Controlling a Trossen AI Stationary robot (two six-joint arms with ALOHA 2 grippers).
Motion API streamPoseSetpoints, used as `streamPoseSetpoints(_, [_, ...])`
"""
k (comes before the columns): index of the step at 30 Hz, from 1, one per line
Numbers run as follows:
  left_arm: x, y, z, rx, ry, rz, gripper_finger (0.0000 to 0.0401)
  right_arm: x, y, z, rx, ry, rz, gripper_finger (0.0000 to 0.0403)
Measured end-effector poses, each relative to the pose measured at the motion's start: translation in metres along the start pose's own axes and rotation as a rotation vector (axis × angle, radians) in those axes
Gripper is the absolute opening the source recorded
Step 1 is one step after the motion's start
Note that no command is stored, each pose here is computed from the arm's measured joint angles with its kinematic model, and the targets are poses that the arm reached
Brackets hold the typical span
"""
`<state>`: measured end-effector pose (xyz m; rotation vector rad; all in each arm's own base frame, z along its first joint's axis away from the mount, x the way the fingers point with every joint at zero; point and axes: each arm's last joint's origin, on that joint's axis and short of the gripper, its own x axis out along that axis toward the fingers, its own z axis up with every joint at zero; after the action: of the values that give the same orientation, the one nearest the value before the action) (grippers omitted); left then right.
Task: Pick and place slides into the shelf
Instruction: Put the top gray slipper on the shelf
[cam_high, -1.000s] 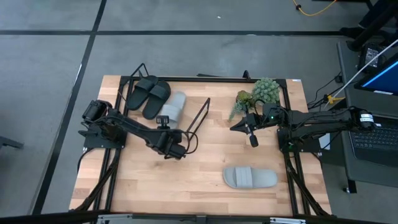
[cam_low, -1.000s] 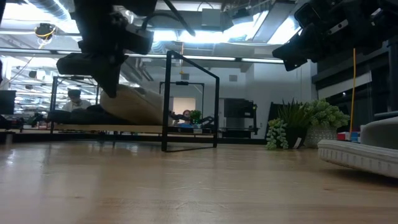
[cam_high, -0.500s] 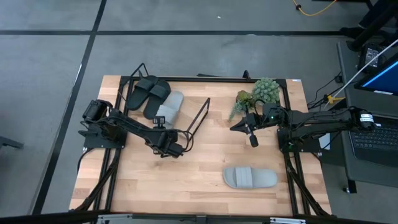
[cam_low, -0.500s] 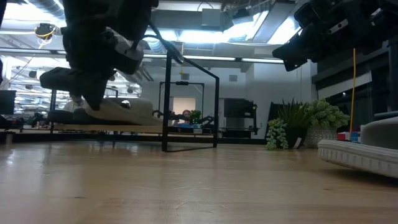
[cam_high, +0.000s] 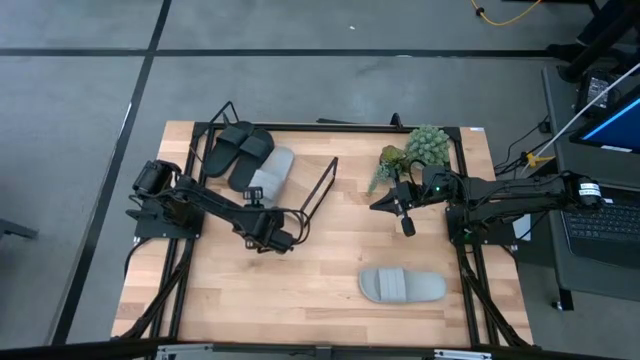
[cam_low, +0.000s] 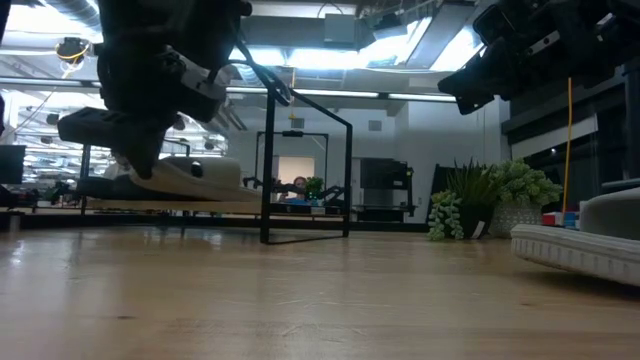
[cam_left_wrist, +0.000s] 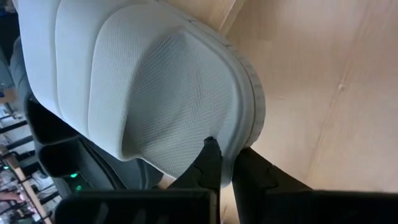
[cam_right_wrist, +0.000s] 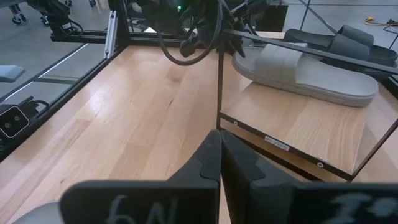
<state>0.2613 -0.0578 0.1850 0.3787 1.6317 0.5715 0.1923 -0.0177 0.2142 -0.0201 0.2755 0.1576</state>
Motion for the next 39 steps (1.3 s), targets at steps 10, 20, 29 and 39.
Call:
streamPoseSetpoints(10, [-0.0024, -0.0034, -0.0038, 0.014, 0.015, -0.007, 0.0012, 0.0000, 0.0000, 0.0000, 0.000, 0.000, 0.000, 0.0006])
streamPoseSetpoints(20, [-0.0019, -0.0027, -0.0036, 0.012, 0.019, -0.009, 0.0012, 0.0000, 0.0000, 0.0000, 0.001, 0.000, 0.000, 0.0006])
streamPoseSetpoints(29, [-0.0016, -0.0031, -0.0045, 0.009, 0.038, -0.031, 0.0061, 0.0000, 0.0000, 0.0000, 0.023, 0.000, 0.000, 0.0006])
streamPoseSetpoints(39, [-0.0016, -0.0021, -0.0057, 0.018, 0.044, -0.010, 0.0087, 0.0000, 0.0000, 0.0000, 0.022, 0.000, 0.000, 0.0006])
